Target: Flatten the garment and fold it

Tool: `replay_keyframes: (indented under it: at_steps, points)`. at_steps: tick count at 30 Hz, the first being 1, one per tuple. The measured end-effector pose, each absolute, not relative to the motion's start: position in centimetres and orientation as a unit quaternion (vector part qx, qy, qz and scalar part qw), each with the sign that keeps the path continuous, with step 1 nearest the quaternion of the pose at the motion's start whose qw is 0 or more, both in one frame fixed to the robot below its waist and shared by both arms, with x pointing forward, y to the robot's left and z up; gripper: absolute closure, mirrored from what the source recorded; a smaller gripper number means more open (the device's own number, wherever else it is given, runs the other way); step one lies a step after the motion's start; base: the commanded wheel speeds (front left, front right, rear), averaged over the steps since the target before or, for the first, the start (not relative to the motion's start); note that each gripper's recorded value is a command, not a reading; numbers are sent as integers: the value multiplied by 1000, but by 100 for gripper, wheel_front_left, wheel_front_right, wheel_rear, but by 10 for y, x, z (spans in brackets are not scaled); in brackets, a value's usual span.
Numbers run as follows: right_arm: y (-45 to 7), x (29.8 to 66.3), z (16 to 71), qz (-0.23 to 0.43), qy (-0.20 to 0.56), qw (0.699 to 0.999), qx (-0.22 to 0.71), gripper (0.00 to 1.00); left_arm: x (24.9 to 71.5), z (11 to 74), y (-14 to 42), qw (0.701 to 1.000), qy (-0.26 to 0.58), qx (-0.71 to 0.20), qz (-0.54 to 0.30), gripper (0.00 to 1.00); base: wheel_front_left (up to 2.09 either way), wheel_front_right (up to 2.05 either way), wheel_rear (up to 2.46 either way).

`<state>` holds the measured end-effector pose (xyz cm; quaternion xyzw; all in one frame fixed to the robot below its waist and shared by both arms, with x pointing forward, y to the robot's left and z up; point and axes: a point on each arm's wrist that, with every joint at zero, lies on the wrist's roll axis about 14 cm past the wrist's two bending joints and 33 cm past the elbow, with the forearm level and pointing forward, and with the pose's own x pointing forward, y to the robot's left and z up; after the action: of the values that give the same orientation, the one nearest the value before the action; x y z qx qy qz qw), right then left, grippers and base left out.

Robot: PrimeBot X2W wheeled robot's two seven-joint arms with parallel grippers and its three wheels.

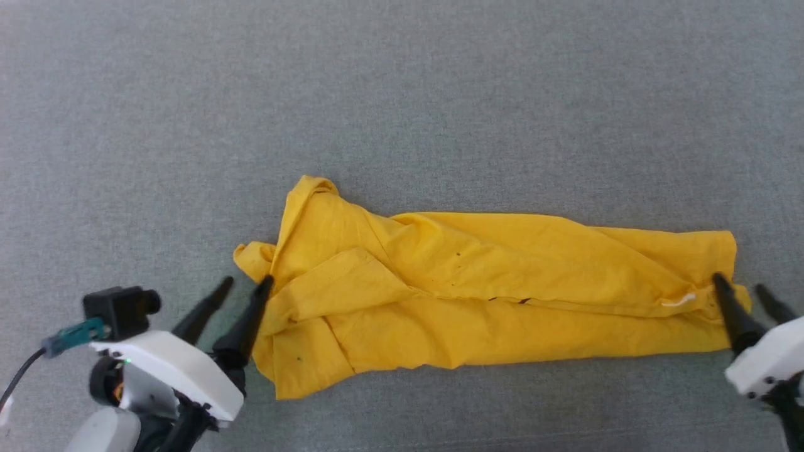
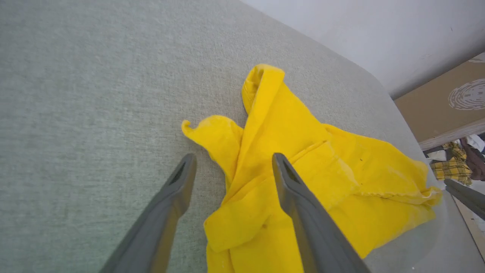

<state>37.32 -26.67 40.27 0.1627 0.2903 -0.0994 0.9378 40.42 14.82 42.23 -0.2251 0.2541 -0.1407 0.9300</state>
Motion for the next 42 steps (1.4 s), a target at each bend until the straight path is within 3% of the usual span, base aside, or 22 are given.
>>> replay_keyframes:
  at_steps: [8, 16, 31, 40, 42]
  points:
    - [-281, 376, 447, -112, 201, 963, 139, 0, 421, 489, 184, 983, 57, -163, -59, 0, 0, 0, 0]
    - [-280, 370, 440, -115, 202, 964, 129, 0, 421, 558, 211, 993, -110, -48, 18, 0, 0, 0, 0]
    - [-274, 357, 392, -113, 305, 940, 103, 0, 393, 546, 212, 994, -102, -19, 38, 0, 0, 0, 0]
    - [-261, 370, 364, -97, 346, 927, 110, 0, 395, 519, 208, 998, -63, -12, 19, 0, 0, 0, 0]
    - [-261, 374, 361, -97, 349, 925, 113, 59, 395, 513, 207, 998, -55, -15, 15, 0, 0, 0, 0]
